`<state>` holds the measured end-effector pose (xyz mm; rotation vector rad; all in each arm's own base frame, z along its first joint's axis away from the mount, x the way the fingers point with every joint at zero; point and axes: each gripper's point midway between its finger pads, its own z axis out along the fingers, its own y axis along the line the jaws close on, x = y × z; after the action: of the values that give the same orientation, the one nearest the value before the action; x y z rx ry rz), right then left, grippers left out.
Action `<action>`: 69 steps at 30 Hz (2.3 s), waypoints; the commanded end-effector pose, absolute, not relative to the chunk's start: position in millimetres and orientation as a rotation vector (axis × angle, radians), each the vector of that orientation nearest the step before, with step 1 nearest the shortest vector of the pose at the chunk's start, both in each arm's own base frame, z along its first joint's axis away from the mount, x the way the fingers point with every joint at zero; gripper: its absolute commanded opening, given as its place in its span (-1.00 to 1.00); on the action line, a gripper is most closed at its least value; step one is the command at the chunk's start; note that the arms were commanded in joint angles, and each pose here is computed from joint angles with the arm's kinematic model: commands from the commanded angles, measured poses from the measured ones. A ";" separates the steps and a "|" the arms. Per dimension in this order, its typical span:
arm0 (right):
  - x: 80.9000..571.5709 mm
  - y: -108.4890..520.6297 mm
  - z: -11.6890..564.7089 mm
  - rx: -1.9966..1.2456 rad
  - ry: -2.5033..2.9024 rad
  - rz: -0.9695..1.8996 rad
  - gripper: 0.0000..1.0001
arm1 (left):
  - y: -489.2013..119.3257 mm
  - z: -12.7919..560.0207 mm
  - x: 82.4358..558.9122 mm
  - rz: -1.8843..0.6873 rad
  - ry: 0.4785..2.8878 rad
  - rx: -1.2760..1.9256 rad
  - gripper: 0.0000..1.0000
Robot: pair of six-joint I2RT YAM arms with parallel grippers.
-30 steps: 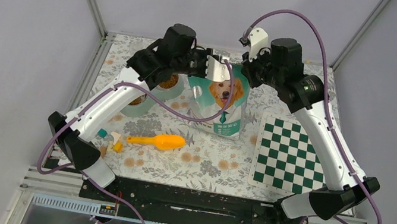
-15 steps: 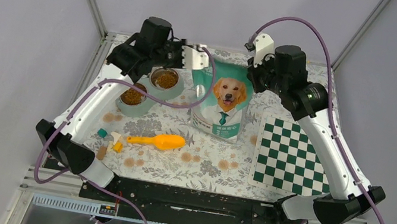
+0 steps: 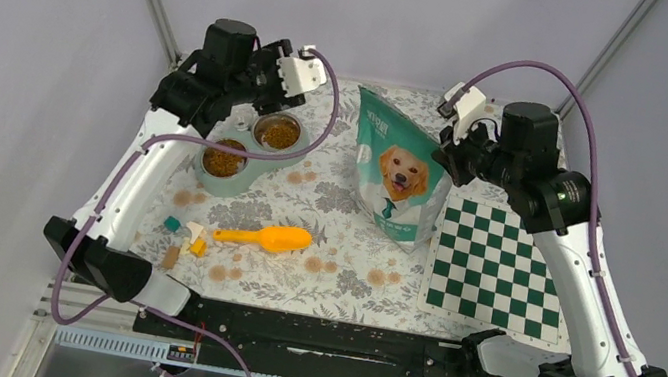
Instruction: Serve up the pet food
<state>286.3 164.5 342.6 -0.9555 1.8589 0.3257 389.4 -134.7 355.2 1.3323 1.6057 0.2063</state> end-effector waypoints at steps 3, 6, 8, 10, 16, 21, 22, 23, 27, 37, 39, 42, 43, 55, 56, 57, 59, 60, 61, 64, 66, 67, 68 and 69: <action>300.9 192.6 428.6 -0.897 1.518 0.402 -0.62 | -227.8 438.7 346.3 -0.230 1.205 1.226 0.41; 312.1 188.0 414.7 -0.874 1.580 0.364 -0.26 | -256.5 450.7 333.1 -0.317 1.109 1.255 0.52; 318.9 186.0 399.0 -0.879 1.634 0.341 -0.07 | -273.0 455.4 325.5 -0.354 1.047 1.295 0.59; 323.0 184.7 383.9 -0.888 1.671 0.325 0.00 | -290.2 454.7 319.0 -0.394 0.997 1.341 0.67; 316.0 184.0 365.6 -0.930 1.726 0.340 0.12 | -325.3 456.1 310.5 -0.487 0.911 1.408 0.80; 309.4 182.5 353.5 -0.958 1.781 0.353 0.07 | -344.2 448.0 311.9 -0.547 0.900 1.437 0.82; 307.2 182.6 351.5 -0.967 1.787 0.359 0.02 | -347.0 445.9 312.1 -0.556 0.897 1.443 0.83; 305.8 182.6 349.0 -0.976 1.795 0.363 -0.12 | -349.9 443.4 312.0 -0.567 0.896 1.450 0.83; 303.3 186.6 347.4 -1.009 1.834 0.397 -0.99 | -373.2 436.3 316.1 -0.646 0.862 1.476 0.84; 296.4 197.9 373.2 -1.027 1.725 0.462 -1.00 | -397.1 412.0 311.9 -0.837 0.886 1.546 0.57; 296.8 198.7 376.8 -1.024 1.707 0.463 -1.00 | -398.4 403.5 310.0 -0.847 0.904 1.569 0.41; 297.8 198.9 380.8 -1.017 1.689 0.459 -1.00 | -399.2 394.3 310.9 -0.828 0.919 1.589 0.16; 298.4 198.7 382.4 -1.011 1.682 0.456 -1.00 | -399.5 390.4 313.0 -0.810 0.927 1.597 0.07; 301.9 186.7 416.8 -0.843 1.584 0.399 -1.00 | -359.4 342.4 366.2 -0.358 1.152 1.679 -1.00; 302.6 184.7 419.6 -0.828 1.577 0.389 -1.00 | -354.5 341.9 371.6 -0.317 1.162 1.675 -1.00; 302.3 181.2 423.4 -0.810 1.567 0.372 -1.00 | -349.2 342.8 376.0 -0.275 1.172 1.671 -1.00; 304.4 171.3 428.6 -0.755 1.556 0.324 -1.00 | -334.6 346.4 387.8 -0.181 1.202 1.651 -1.00; 306.2 165.3 431.4 -0.721 1.551 0.294 -1.00 | -325.2 348.1 395.0 -0.121 1.220 1.640 -1.00; 307.5 157.1 435.9 -0.674 1.548 0.261 -1.00 | -314.2 350.1 403.6 -0.047 1.241 1.627 -1.00; 310.4 134.8 451.3 -0.536 1.518 0.176 -1.00 | -276.6 362.6 431.2 0.243 1.300 1.588 -1.00; 311.3 119.1 461.7 -0.453 1.490 0.116 -1.00 | -247.4 372.0 444.1 0.359 1.348 1.539 -1.00; 311.4 112.1 466.6 -0.419 1.477 0.089 -1.00 | -235.8 374.1 447.7 0.381 1.368 1.519 -1.00; 311.8 105.3 471.3 -0.386 1.467 0.062 -1.00 | -225.0 375.8 449.7 0.391 1.386 1.500 -1.00; 311.2 99.4 476.3 -0.355 1.454 0.041 -1.00 | -214.5 375.9 451.7 0.403 1.404 1.487 -1.00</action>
<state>325.4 172.2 347.1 -0.7356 1.7864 0.2727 362.3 -376.9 348.5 1.7173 1.0438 -0.2544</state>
